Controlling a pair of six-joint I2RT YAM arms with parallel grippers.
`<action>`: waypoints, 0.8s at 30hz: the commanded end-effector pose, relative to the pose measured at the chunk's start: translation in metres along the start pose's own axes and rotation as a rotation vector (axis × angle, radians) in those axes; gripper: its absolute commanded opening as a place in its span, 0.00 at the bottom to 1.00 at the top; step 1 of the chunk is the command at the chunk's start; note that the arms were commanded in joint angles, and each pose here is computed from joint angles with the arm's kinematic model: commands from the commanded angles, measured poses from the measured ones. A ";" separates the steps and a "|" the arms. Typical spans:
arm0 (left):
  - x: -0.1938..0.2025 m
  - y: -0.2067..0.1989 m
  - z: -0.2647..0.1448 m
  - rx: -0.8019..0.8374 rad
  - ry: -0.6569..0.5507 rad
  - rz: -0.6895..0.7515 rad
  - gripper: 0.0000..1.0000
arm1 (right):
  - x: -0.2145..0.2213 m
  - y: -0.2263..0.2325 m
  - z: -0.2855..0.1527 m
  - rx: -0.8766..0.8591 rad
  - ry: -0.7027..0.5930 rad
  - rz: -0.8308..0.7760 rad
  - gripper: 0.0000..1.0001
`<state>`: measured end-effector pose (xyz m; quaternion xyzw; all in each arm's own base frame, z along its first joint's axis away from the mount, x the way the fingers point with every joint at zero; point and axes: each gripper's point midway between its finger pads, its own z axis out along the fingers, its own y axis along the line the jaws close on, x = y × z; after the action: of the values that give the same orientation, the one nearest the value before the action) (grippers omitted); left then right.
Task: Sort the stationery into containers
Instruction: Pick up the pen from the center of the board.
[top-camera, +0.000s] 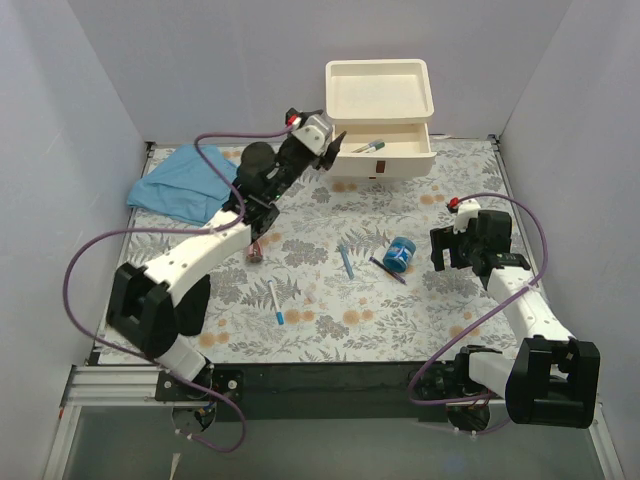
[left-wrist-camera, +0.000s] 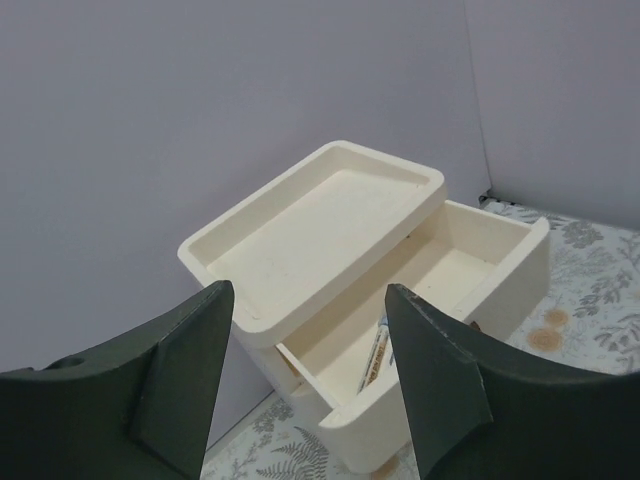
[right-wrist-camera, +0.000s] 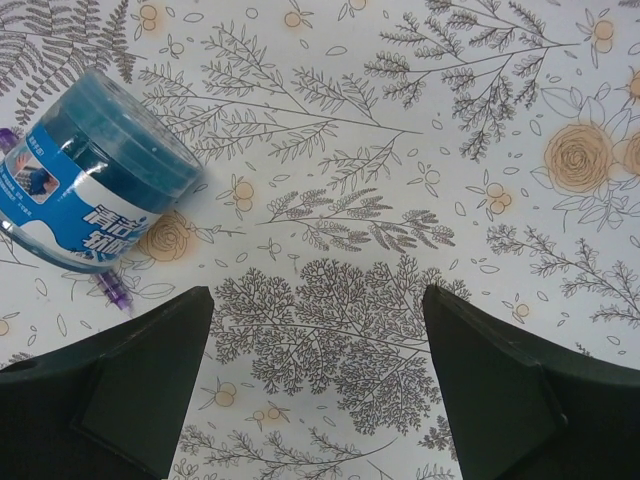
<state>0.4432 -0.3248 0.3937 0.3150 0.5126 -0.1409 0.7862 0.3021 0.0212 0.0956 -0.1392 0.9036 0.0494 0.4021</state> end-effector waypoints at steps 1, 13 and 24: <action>-0.034 -0.023 -0.069 0.174 0.020 -0.002 0.61 | -0.003 0.000 0.000 0.001 -0.022 0.010 0.95; 0.095 -0.159 -0.235 1.236 0.396 0.139 0.61 | -0.003 0.022 0.004 -0.156 -0.012 -0.062 0.94; 0.184 -0.165 -0.204 1.415 0.390 0.355 0.55 | 0.006 0.038 -0.003 -0.232 -0.027 -0.083 0.92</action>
<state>0.2685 -0.2916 0.1025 0.7999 0.4501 -0.2799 0.2815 0.2886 0.0508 0.0867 -0.2029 0.8908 0.1265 0.3865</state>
